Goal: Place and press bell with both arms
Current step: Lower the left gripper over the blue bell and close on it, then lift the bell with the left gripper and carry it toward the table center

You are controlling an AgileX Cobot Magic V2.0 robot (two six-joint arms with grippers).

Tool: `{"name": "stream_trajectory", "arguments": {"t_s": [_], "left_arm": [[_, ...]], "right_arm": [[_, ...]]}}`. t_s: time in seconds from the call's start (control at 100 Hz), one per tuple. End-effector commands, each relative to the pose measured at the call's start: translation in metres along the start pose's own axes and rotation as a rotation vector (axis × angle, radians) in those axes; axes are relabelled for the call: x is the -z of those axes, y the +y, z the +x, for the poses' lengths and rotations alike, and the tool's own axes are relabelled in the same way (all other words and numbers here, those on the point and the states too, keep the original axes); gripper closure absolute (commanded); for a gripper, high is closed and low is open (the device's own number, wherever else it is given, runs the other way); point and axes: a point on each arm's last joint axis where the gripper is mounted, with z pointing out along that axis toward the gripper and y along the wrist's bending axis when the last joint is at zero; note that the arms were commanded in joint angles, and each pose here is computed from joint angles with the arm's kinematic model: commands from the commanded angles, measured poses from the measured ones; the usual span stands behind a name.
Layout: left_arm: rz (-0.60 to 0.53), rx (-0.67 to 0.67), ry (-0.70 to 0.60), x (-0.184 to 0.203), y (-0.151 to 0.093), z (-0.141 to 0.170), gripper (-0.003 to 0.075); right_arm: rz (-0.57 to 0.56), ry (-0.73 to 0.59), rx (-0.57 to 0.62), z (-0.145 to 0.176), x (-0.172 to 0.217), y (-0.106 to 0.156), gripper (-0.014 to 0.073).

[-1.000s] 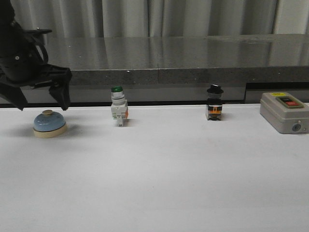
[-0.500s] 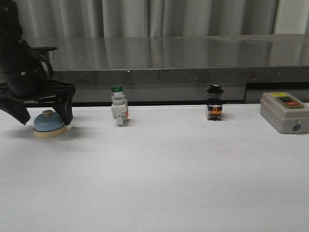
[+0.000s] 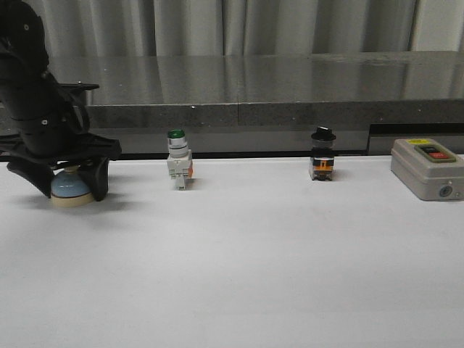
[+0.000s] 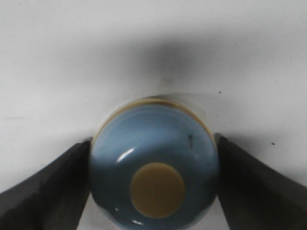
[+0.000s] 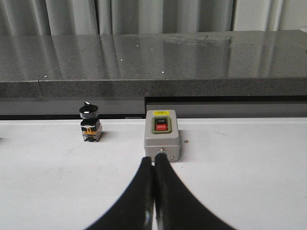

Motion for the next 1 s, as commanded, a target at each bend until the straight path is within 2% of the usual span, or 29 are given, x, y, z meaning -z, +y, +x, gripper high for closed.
{"name": "stream_trajectory", "arguments": {"t_s": [0.0,0.11,0.35,0.49,0.7,0.99], "left_arm": [[0.018,0.012,-0.071,0.027,-0.005,-0.012,0.0379],[0.014,0.006,-0.091,0.035,-0.004,-0.016,0.0456],[0.024,0.006,-0.171,0.087,-0.007,-0.027,0.0459],[0.051,-0.029,-0.239,0.127,-0.025,-0.025,0.0459],[0.122,-0.147,-0.29,0.163,-0.077,-0.014,0.0459],[0.234,-0.354,-0.28,0.15,-0.171,0.011,0.0459]], "right_arm": [[0.006,-0.117,0.01,-0.014,0.003,0.0,0.0655],[0.006,-0.117,0.01,-0.014,0.003,0.0,0.0655],[0.006,-0.117,0.01,-0.014,0.003,0.0,0.0655],[0.006,-0.117,0.01,-0.014,0.003,0.0,0.0655],[0.006,-0.117,0.01,-0.014,0.003,0.0,0.0655],[0.006,-0.117,0.01,-0.014,0.003,0.0,0.0655]]}}
